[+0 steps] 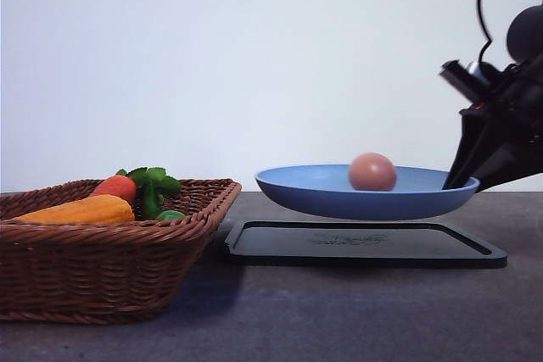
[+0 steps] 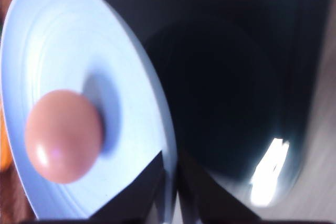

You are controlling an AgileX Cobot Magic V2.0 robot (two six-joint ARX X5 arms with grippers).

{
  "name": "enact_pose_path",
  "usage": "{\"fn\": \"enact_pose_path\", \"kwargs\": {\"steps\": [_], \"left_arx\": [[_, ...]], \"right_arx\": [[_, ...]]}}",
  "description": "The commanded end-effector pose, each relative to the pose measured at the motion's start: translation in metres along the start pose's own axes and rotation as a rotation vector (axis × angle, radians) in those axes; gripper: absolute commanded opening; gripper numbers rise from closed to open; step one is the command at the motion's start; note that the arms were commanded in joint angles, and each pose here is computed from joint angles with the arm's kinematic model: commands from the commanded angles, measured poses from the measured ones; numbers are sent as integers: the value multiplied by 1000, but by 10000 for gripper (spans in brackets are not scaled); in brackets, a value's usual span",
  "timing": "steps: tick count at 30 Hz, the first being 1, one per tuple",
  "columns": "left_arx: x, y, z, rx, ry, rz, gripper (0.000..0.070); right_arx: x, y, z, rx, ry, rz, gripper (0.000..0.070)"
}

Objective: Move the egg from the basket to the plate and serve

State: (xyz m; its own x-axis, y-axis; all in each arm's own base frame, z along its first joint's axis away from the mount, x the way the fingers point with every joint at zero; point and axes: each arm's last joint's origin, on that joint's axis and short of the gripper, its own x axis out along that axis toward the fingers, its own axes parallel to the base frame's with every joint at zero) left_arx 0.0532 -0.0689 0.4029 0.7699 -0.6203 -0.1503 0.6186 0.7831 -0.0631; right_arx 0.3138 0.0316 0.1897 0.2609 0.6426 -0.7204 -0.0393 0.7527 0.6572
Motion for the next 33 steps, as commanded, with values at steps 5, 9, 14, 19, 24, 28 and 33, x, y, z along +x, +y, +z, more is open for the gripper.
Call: {"fn": "enact_pose_path", "kwargs": {"steps": [5, 9, 14, 19, 24, 28, 33], "left_arx": [[-25, 9, 3, -28, -63, 40, 391], [-28, 11, 2, -26, -59, 47, 391], [-25, 11, 1, -18, -43, 75, 392], [-21, 10, 1, -9, -31, 91, 392], [-14, 7, 1, 0, -12, 97, 391], [-8, 5, 1, 12, 2, 103, 391], [6, 0, 1, 42, 37, 109, 374]], "right_arx": [[18, -11, 31, 0, -1, -35, 0], [31, -19, 40, -1, -3, -34, 0], [36, -25, 42, 3, -4, -44, 0], [36, -25, 43, -4, -16, -56, 110], [33, -25, 44, -4, -24, -55, 164], [24, -23, 46, 3, -30, -55, 164], [2, -8, 44, -24, -36, -57, 164]]}}
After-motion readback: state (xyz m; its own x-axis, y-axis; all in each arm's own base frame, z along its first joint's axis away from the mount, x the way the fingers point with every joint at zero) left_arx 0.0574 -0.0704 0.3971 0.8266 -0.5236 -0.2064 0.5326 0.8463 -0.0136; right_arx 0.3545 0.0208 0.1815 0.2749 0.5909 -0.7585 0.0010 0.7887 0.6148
